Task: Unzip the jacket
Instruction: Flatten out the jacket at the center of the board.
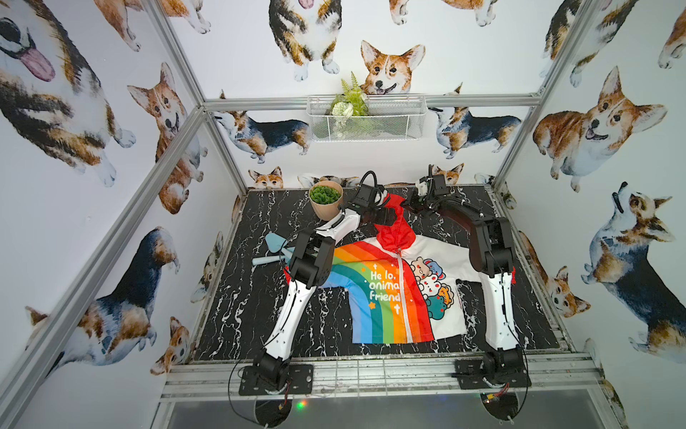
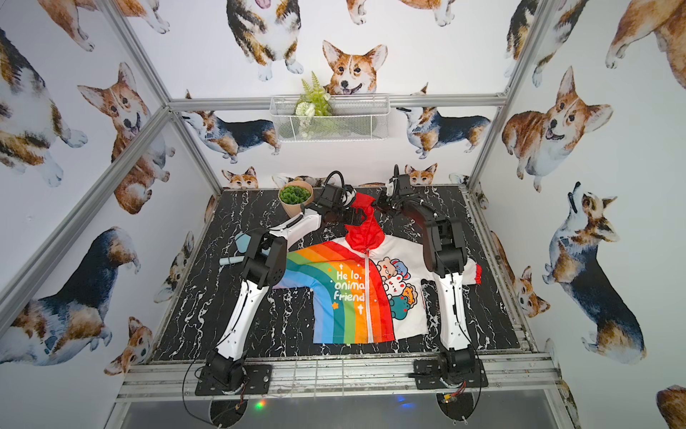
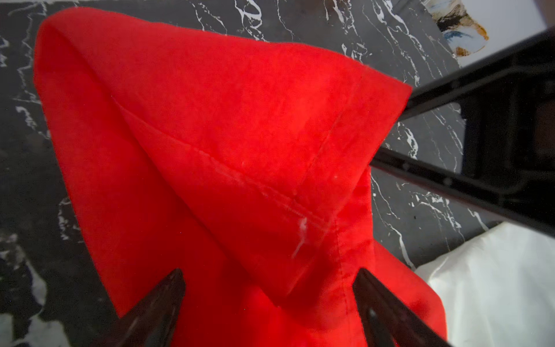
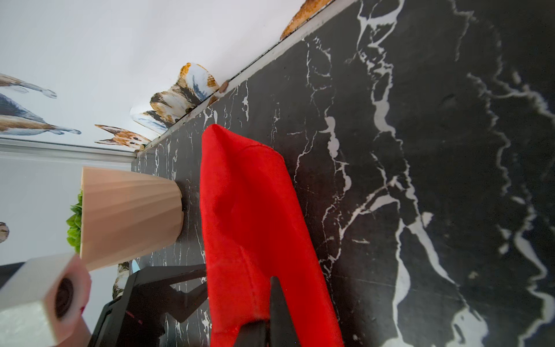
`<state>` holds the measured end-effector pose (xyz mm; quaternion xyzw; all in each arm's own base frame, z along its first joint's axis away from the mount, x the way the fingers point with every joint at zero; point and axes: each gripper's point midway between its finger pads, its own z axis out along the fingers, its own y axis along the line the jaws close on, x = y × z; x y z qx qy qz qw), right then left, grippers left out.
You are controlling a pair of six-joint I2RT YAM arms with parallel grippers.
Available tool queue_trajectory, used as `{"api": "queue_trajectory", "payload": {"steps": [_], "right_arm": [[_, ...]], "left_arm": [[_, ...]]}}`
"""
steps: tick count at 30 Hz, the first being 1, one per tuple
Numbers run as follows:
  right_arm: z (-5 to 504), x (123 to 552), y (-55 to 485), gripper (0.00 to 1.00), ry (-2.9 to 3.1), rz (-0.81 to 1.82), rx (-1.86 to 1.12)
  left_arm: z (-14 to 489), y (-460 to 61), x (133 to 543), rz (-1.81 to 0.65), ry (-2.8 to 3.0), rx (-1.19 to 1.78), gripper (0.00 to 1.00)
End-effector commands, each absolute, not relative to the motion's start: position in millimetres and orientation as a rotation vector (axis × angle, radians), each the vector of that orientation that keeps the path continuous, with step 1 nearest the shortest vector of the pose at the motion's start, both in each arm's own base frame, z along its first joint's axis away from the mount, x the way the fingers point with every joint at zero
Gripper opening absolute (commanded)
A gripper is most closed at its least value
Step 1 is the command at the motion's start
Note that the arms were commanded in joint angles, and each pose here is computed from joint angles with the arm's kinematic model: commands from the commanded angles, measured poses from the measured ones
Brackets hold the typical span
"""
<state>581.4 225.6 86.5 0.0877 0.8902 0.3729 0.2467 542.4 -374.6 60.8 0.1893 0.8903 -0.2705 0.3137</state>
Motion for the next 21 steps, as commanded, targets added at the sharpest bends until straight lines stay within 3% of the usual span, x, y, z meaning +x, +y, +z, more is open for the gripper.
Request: {"api": "queue_trajectory", "payload": {"steps": [1, 13, 21], "right_arm": [[103, 581, 229, 0.00, 2.408, 1.058, 0.254], [122, 579, 230, 0.00, 2.382, 1.083, 0.258], [123, 578, 227, 0.00, 2.388, 1.053, 0.257]], "left_arm": [[64, -371, 553, -0.593, 2.314, 0.499, 0.86], [65, -357, 573, -0.378, 2.295, 0.426, 0.76], [72, -350, 577, -0.324, 2.288, 0.396, 0.50]]}}
